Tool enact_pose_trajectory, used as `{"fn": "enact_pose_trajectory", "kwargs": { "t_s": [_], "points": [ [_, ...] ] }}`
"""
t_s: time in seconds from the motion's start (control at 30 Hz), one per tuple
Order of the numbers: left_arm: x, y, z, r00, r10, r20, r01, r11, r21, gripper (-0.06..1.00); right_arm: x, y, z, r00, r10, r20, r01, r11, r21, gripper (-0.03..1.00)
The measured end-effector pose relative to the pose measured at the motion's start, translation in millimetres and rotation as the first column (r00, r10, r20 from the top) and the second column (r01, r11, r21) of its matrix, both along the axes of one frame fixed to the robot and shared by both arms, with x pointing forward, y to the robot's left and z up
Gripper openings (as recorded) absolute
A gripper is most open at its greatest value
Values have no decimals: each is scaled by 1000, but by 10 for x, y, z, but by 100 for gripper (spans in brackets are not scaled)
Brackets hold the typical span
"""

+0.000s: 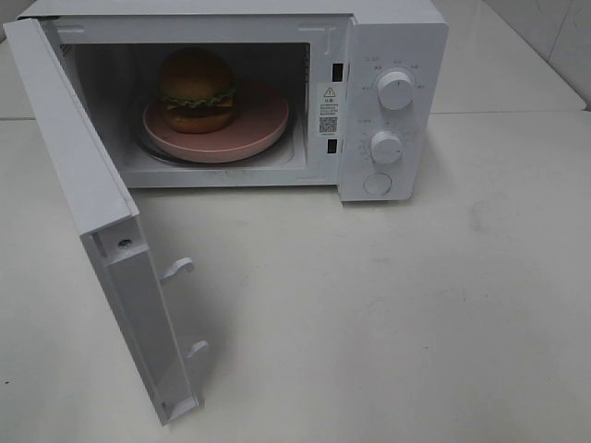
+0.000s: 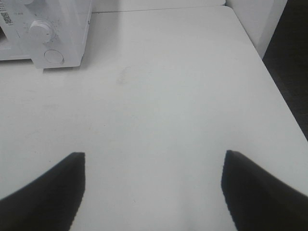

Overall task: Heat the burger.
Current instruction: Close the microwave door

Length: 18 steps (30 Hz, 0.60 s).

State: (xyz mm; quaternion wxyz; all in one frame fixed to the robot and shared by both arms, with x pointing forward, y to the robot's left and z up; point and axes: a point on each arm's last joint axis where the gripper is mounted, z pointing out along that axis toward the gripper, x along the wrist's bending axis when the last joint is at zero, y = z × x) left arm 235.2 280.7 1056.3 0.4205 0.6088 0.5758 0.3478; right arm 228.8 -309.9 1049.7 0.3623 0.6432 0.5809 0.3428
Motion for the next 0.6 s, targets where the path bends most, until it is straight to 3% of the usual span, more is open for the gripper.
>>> {"fn": "enact_pose_trajectory", "kwargs": {
  "t_s": [0.43,0.6],
  "points": [
    [29,8,86,999,9,35,-9,1000,-2,99,0,0,0,1000,0,0,0,1000,0,75],
    [159,39,174,996,32,82,-31,999,-11,89,0,0,0,1000,0,0,0,1000,0,75]
  ]
}}
